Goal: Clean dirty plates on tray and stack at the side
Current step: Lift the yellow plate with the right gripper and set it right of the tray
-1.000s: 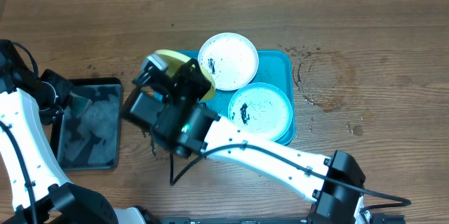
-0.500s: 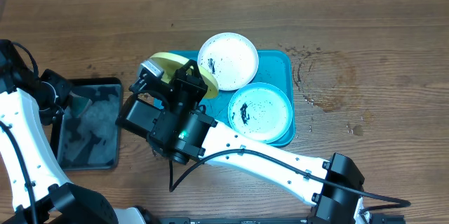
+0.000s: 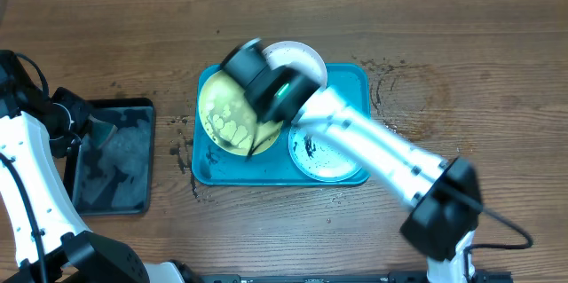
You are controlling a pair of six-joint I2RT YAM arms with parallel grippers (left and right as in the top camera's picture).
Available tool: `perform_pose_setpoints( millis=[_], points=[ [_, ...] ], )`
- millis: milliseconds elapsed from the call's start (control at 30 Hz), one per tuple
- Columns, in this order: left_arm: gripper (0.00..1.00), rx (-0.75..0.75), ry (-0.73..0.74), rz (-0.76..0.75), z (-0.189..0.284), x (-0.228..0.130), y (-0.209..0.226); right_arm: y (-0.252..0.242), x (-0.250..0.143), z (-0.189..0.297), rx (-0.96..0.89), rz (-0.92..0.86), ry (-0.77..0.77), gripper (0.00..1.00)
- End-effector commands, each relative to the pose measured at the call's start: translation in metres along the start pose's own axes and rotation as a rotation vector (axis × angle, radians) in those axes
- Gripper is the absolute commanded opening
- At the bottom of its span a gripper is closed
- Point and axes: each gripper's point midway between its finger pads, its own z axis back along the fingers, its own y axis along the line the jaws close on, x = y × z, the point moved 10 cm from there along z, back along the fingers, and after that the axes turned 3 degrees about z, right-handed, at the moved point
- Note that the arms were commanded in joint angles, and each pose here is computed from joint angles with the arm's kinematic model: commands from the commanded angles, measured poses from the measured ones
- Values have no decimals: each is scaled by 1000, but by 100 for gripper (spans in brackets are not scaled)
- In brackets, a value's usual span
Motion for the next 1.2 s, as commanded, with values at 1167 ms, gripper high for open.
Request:
perform_pose_setpoints(
  millis=[1167],
  points=[
    [4,-19,17,-4,-6,-3,-8,-353,-215,-72,-6,-1140,364,20]
  ],
)
